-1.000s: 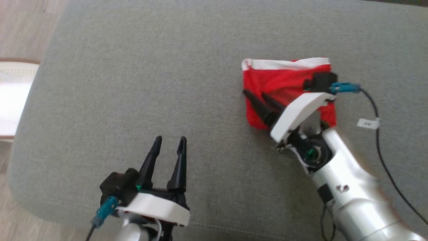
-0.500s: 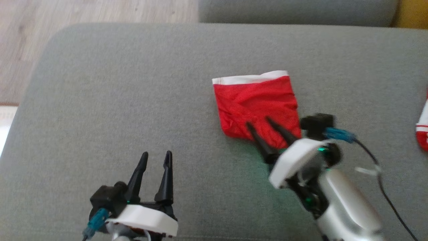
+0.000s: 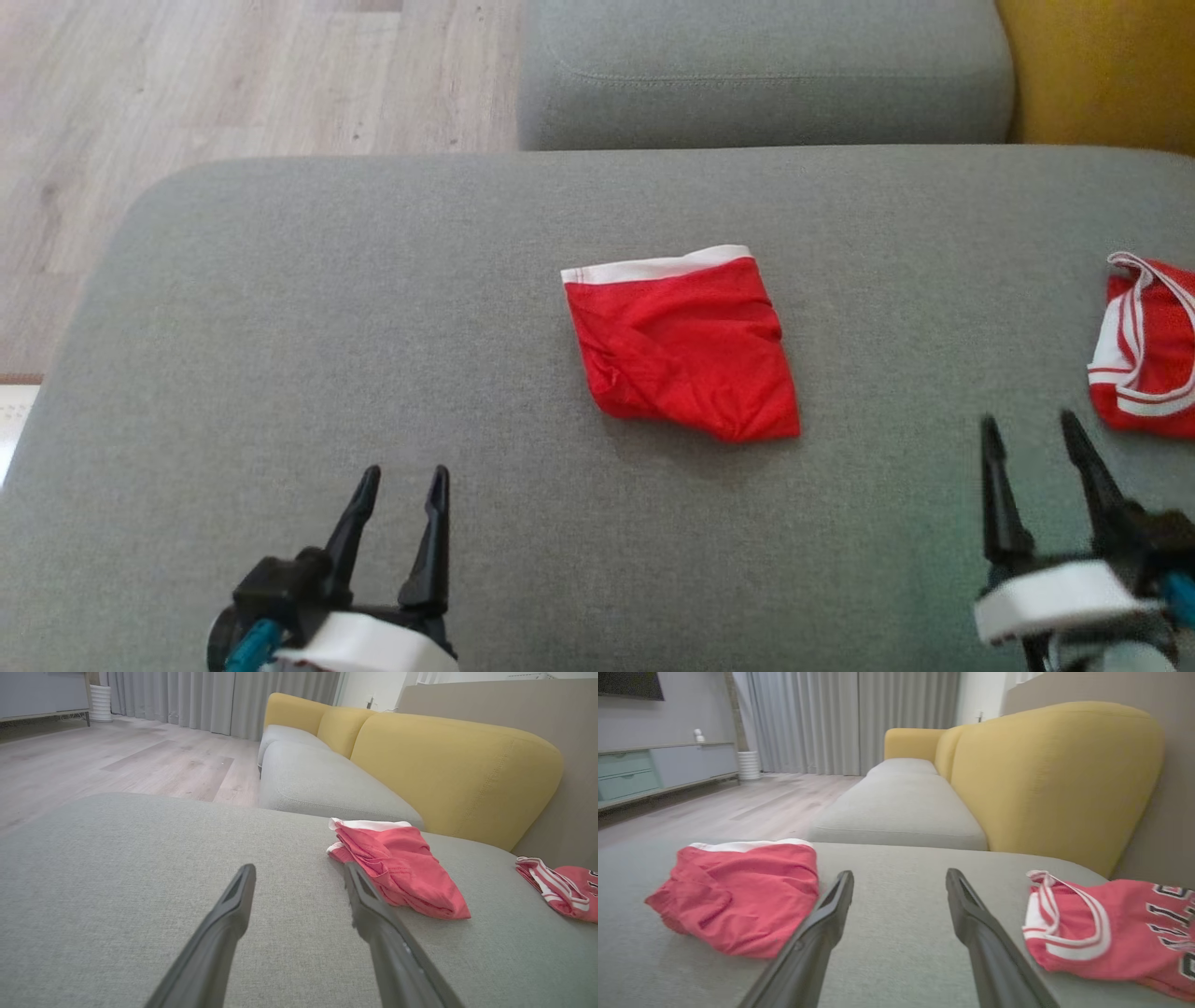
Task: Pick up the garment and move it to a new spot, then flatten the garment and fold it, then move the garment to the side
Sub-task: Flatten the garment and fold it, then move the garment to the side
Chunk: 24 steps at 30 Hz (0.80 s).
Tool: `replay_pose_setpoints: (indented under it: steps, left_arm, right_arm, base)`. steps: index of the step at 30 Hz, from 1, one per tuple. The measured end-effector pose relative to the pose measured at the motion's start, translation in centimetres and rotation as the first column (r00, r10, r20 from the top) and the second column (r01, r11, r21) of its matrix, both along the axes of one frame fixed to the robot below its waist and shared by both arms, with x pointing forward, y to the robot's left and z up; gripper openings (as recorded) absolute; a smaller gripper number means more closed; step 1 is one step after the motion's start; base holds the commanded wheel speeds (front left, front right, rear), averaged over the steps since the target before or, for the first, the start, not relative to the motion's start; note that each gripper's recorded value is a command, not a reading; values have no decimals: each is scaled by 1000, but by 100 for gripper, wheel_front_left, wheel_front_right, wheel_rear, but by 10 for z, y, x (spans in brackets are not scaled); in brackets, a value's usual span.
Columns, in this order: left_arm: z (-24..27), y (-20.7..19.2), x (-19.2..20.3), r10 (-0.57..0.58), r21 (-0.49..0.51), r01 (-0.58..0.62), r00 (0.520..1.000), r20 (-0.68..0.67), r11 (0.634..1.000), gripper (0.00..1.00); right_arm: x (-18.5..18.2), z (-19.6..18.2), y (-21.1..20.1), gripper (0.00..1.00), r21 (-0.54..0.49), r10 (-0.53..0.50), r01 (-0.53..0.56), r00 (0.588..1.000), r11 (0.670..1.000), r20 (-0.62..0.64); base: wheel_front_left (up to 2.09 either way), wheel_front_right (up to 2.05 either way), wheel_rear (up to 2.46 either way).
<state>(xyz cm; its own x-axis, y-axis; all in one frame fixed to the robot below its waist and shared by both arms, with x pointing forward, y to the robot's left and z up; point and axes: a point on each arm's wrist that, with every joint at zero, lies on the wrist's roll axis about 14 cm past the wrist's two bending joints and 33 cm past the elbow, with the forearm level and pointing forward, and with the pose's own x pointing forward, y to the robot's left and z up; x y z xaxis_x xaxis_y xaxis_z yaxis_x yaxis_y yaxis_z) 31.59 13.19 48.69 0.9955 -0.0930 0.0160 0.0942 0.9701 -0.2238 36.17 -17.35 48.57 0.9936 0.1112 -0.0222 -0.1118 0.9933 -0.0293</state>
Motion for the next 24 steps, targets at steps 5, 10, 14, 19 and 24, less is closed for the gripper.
replay_pose_setpoints:
  steps: [5,10,14,19,24]
  left_arm:
    - [0,9,-4,16,29,-16,1000,5,999,100]
    - [-5,14,-7,25,72,-25,1000,-5,997,100]
    - [-15,21,-15,47,86,-44,998,-36,995,100]
    - [-17,27,-18,67,88,-63,997,-42,994,100]
    - [-17,29,-19,74,87,-70,996,-43,994,100]
  right_arm:
    - [-15,-24,-11,100,-10,-43,42,998,999,-54]
    - [-22,-39,-7,100,-14,-37,36,995,999,-97]
    - [-22,-40,-4,100,-13,-29,28,995,1000,-99]
    - [-22,-41,1,100,-2,-15,15,995,1000,-103]
    - [-21,-44,10,100,2,13,-13,994,1000,-112]
  base:
    - [0,0,0]
    - [0,0,0]
    - [0,0,0]
    - [0,0,0]
    - [0,0,0]
